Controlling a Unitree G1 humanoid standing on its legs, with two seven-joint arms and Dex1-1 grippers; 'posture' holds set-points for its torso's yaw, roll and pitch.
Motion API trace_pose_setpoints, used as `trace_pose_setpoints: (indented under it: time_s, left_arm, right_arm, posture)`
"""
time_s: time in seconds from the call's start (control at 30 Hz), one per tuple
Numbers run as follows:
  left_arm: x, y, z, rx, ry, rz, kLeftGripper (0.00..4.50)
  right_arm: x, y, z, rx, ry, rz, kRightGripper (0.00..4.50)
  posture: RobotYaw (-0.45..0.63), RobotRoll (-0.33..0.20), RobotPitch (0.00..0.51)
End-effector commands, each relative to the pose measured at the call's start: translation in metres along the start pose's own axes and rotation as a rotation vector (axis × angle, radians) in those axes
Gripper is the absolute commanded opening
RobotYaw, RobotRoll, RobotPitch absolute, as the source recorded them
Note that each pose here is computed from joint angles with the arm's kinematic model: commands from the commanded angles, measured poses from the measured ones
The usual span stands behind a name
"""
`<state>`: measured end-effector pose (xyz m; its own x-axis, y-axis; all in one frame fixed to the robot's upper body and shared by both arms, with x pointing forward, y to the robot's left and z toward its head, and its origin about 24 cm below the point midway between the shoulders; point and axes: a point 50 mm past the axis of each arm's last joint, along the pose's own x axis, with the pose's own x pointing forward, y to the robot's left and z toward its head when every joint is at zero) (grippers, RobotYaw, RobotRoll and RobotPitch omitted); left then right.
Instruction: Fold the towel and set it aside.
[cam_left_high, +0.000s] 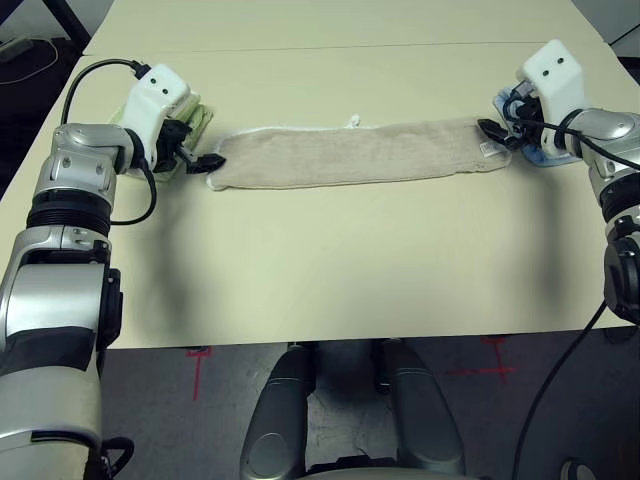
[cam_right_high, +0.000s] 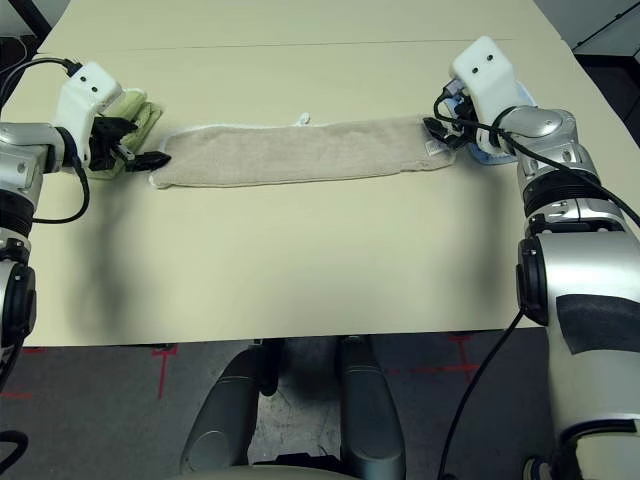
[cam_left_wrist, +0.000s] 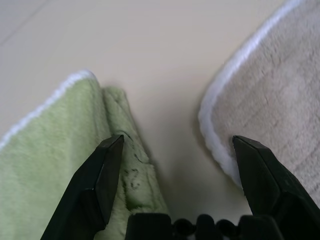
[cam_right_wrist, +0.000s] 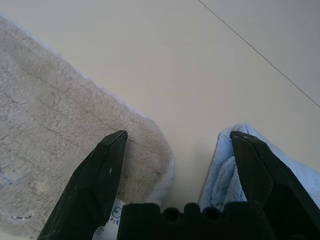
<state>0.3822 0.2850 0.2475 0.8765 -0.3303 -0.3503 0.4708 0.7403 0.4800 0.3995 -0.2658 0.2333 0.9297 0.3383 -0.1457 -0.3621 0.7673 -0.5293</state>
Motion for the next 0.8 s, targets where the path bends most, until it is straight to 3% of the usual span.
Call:
trace_pose_setpoints:
  time_s: [0.03, 0.2, 0.37, 0.53, 0.8]
  left_arm:
    - [-0.007, 0.001, 0.017, -0.046, -0.120, -0.059, 4.50]
    - [-0.012, -0.017, 0.032, -0.150, -0.345, -0.255, 4.50]
    - [-0.007, -0.036, 0.028, -0.187, -0.440, -0.281, 4.50]
    - [0.000, -0.063, 0.012, -0.081, -0.412, -0.351, 4.50]
    - [-0.001, -0.077, 0.008, 0.020, -0.464, -0.417, 4.50]
  right_arm:
    - [-0.009, -0.002, 0.000, 0.168, -0.166, 0.068, 4.47]
    - [-0.015, 0.007, -0.007, 0.327, -0.313, 0.208, 4.47]
    - [-0.015, 0.019, -0.019, 0.366, -0.339, 0.238, 4.47]
    - [-0.007, 0.037, -0.022, 0.404, -0.372, 0.289, 4.47]
    - [0.001, 0.055, -0.019, 0.416, -0.399, 0.336, 4.47]
  posture:
    - [0.00, 0.000, 0.279]
    - [0.00, 0.000, 0.277]
    - [0.00, 0.000, 0.278]
    - [0.00, 0.000, 0.280]
    - [0.00, 0.000, 0.276]
